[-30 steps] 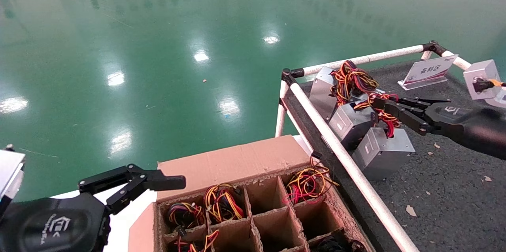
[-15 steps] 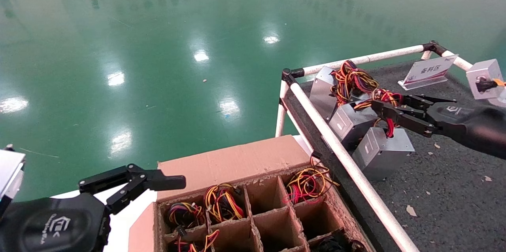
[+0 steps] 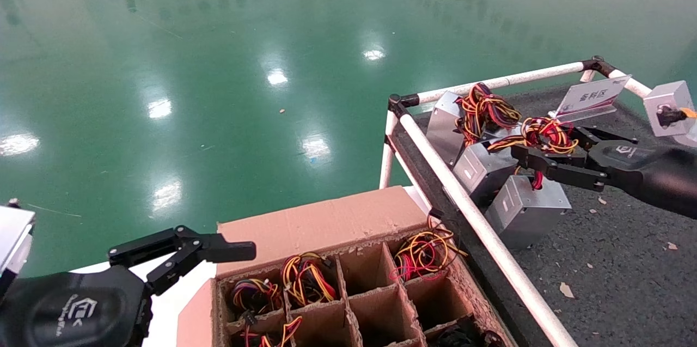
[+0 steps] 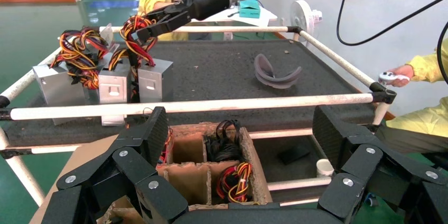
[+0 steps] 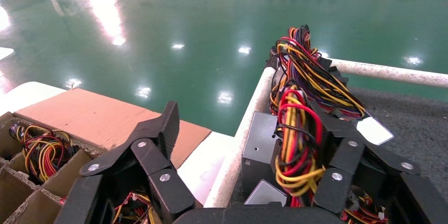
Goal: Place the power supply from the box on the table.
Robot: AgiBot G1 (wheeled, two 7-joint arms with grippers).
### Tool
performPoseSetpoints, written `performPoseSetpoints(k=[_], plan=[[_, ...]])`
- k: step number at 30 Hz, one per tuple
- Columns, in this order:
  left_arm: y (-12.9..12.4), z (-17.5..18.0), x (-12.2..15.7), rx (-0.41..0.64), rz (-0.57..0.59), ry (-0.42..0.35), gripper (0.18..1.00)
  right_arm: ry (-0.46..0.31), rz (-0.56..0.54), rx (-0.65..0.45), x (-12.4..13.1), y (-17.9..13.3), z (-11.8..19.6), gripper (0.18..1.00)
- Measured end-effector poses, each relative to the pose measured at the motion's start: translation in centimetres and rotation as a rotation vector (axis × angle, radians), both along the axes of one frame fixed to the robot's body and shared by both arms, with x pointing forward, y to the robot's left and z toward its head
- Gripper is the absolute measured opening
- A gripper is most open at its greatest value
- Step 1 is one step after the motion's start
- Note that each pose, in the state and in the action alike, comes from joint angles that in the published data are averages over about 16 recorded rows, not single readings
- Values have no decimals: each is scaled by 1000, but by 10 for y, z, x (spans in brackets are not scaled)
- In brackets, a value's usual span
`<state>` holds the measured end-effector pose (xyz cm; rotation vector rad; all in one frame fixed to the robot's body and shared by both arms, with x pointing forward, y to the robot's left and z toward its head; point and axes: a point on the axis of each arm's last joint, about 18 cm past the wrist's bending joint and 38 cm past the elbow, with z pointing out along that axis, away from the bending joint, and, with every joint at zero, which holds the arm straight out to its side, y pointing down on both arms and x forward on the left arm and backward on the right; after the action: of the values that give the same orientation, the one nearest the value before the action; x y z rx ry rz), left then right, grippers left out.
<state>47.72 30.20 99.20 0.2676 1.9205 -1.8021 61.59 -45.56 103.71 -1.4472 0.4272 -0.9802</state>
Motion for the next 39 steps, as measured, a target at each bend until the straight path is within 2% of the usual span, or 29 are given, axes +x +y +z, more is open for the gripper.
performPoseSetpoints(k=[5, 17, 28, 39], plan=[[0, 0, 0, 0, 0, 0, 1000, 0, 0, 0, 0, 0, 0, 852], [0, 0, 0, 0, 0, 0, 1000, -18, 41, 10, 3, 15, 10, 979], [0, 0, 0, 0, 1, 0, 1000, -36, 137, 24, 4, 46, 27, 1000], [0, 0, 0, 0, 1, 0, 1000, -37, 136, 22, 4, 46, 27, 1000]])
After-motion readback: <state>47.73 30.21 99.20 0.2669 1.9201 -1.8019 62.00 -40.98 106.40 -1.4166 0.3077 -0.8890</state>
